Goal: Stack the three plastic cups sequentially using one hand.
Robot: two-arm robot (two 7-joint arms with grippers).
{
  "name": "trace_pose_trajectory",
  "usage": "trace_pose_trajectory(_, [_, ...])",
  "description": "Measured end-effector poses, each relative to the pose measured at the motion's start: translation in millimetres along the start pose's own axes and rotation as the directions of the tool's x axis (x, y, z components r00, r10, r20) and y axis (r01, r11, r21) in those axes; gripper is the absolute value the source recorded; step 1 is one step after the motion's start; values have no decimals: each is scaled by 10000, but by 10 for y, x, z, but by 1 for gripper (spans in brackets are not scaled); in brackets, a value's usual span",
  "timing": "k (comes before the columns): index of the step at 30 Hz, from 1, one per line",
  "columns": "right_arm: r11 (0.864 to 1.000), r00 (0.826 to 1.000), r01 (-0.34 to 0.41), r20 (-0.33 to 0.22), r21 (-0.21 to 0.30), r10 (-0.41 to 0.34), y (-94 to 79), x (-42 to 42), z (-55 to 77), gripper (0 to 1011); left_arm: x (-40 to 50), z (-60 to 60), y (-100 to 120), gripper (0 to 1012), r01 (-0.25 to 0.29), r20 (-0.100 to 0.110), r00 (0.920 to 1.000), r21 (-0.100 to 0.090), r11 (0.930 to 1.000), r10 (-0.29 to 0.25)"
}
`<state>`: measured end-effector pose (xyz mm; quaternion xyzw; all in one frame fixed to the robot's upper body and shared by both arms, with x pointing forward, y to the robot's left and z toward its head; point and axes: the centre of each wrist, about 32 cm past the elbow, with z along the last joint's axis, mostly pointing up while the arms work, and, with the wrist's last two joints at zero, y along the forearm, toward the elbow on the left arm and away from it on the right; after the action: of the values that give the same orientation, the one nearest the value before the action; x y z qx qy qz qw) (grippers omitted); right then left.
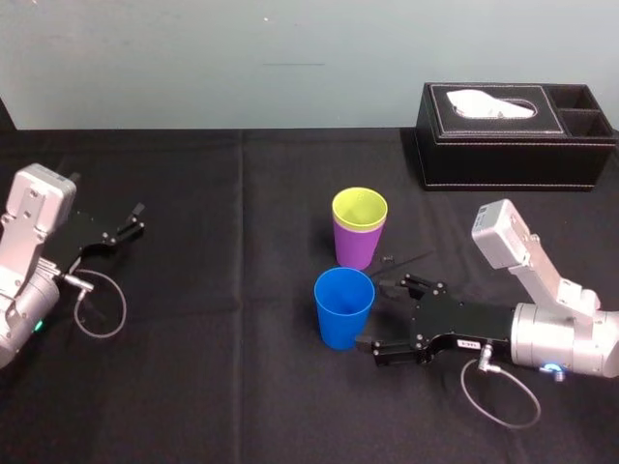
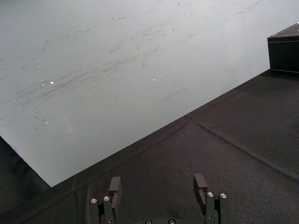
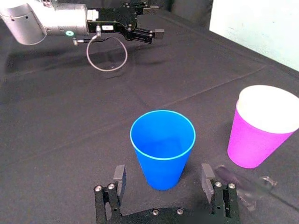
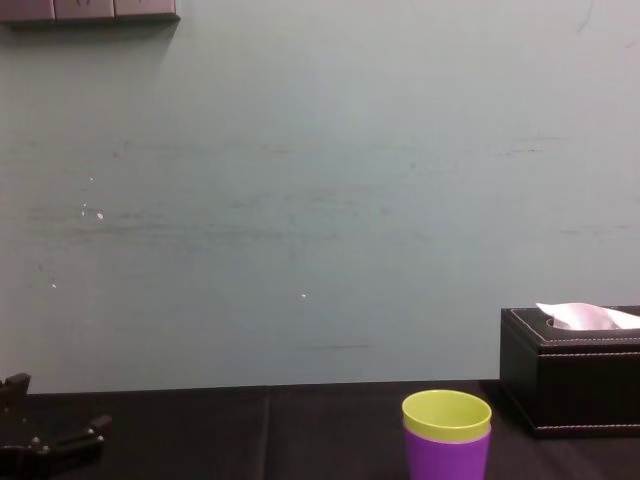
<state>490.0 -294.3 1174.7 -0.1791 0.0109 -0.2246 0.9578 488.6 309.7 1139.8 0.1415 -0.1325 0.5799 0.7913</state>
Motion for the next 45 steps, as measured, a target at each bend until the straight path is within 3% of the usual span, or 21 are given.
trace_pose_trajectory(36, [9988, 9983, -479, 348, 69, 477, 363, 99, 86, 1003, 0, 0, 0, 1011, 0, -1, 10000, 0, 10000, 0])
trace_pose_trajectory(45, [9989, 9984, -454, 353, 72, 451, 366, 102, 86, 1003, 0, 0, 0, 1011, 0, -1, 10000, 0, 10000, 0])
